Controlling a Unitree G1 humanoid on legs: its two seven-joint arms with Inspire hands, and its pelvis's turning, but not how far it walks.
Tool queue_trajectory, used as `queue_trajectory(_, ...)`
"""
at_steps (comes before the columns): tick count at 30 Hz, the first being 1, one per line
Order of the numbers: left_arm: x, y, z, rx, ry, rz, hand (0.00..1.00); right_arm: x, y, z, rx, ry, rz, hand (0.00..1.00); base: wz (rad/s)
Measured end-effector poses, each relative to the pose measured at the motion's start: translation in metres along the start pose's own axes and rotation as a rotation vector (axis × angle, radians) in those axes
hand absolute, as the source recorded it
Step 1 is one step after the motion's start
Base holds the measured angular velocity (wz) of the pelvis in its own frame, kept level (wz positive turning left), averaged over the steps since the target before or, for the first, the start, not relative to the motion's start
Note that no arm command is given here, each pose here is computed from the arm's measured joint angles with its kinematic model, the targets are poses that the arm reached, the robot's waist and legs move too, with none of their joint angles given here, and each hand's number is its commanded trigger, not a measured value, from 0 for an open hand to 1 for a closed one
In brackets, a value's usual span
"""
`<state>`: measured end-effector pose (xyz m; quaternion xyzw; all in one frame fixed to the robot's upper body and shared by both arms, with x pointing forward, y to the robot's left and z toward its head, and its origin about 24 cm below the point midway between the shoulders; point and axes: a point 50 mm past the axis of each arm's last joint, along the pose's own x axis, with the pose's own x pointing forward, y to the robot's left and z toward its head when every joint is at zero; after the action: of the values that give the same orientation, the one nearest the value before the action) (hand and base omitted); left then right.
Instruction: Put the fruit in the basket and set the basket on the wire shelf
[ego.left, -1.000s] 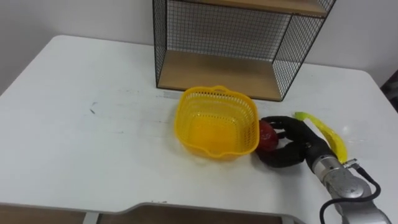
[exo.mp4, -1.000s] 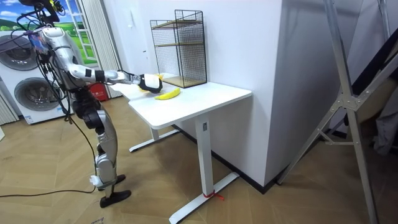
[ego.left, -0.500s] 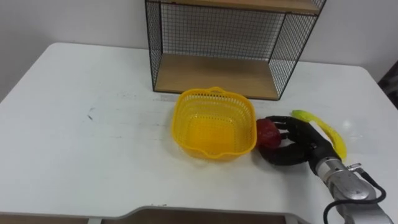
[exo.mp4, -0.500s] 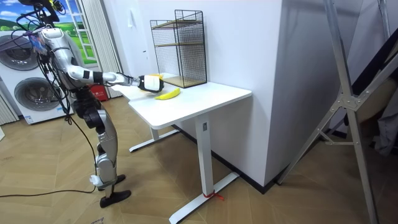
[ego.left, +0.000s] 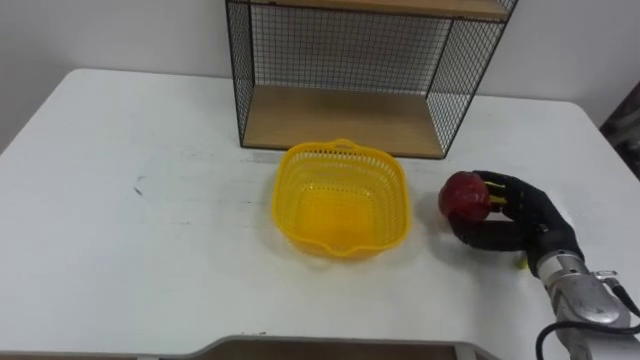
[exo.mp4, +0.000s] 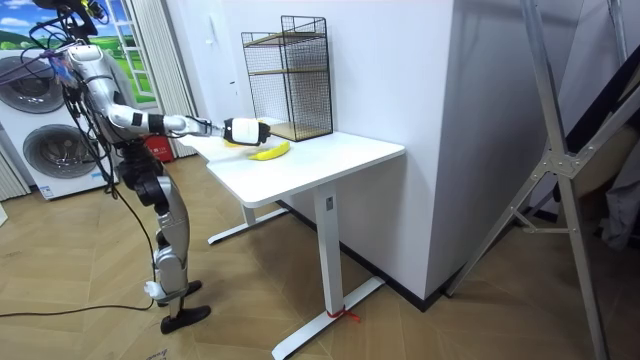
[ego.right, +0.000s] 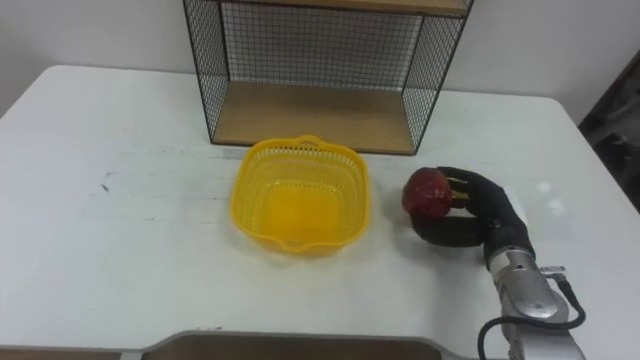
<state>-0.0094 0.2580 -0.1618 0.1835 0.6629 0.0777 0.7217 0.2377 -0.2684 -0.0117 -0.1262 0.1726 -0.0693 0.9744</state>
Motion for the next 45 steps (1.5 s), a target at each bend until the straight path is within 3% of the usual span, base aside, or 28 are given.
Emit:
queue_trajectory(8,0.0,-0.001,0.0,-0.001,0.006,-0.003,0.0,0.0,0.002,0.031,0.045,-0.134,-0.006,1.0,-0.02)
queue_trajectory(16,0.001,0.0,0.003,-0.001,-0.001,-0.002,0.0,-0.01,0.01,0.081,-0.031,-0.355,0.032,1.0,-0.01)
queue_trajectory(26,0.001,-0.002,0.006,0.015,-0.012,-0.009,0.0,-0.009,0.029,0.09,-0.074,-0.386,0.137,1.0,0.01)
queue_trajectory(32,0.001,-0.004,0.006,0.027,-0.017,-0.014,0.0,-0.009,0.032,0.113,-0.112,-0.472,0.159,1.0,0.0)
queue_trajectory(45,0.002,-0.005,0.018,0.052,-0.048,-0.019,0.0,-0.011,0.061,0.11,-0.333,-0.459,0.321,1.0,0.0)
